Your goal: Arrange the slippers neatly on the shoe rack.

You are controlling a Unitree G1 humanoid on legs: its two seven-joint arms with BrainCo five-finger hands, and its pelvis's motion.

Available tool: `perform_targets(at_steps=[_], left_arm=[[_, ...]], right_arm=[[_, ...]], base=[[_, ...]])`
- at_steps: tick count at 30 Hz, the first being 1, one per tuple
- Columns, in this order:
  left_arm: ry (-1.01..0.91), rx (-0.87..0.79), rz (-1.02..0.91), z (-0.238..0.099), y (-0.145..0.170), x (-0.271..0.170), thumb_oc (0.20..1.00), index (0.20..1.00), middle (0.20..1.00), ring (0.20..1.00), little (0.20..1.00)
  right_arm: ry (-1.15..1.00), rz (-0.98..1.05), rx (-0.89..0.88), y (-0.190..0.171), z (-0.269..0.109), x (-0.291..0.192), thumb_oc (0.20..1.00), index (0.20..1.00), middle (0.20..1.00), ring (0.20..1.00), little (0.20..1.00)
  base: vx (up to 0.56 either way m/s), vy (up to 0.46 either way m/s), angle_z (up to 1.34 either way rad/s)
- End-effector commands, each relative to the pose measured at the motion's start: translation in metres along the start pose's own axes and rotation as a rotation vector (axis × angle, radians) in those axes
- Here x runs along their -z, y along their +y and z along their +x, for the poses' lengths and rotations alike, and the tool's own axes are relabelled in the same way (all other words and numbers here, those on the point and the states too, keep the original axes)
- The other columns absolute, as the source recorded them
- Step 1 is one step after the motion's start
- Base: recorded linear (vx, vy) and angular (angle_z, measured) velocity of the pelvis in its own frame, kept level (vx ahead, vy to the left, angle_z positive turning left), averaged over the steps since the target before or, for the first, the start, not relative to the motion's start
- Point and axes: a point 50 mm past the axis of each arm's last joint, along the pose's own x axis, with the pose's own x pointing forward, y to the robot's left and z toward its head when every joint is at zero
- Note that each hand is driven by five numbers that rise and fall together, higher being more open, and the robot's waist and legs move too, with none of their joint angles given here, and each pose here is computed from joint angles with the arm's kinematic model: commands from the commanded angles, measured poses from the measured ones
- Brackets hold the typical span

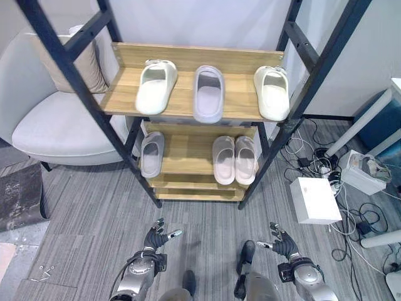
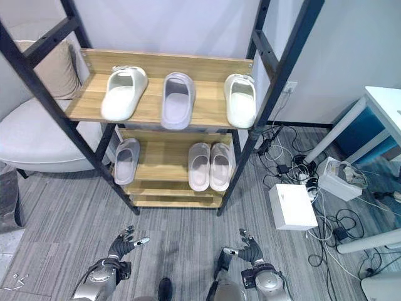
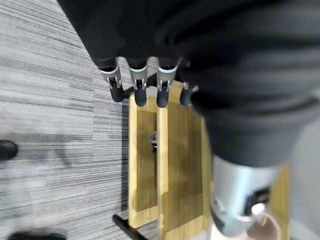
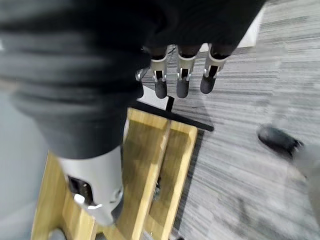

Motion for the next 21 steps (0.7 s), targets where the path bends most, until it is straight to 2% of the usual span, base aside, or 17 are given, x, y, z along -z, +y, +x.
perform_targets(at_steps=[1,9,21], left_arm=[[-0.119,0.029,0.012,0.006,-0.006,-0.027,1.0,1.0,1.0,1.0,1.0],[-0.125,0.04,0.007,0.008,-0.009,-0.031,1.0,1.0,1.0,1.0,1.0],[-0.096,0.037,0.064,0.008,-0.004,-0.024,1.0,1.0,1.0,1.0,1.0]], right_arm=[[-0.118,0.025,0.063,-0.021,0.006,-0.026,1.0,1.0,1.0,1.0,1.0],[-0.124,0.016,0.073,-0.03,0.008,-0.029,1.0,1.0,1.0,1.0,1.0],[-0.116,-0.012,-0.035,-0.001,0.007,-0.027,1.0,1.0,1.0,1.0,1.0]], base=[[0.21,-0.133,0.31],[0.14,-0.046,0.22],[0.11,0.207,0.11]])
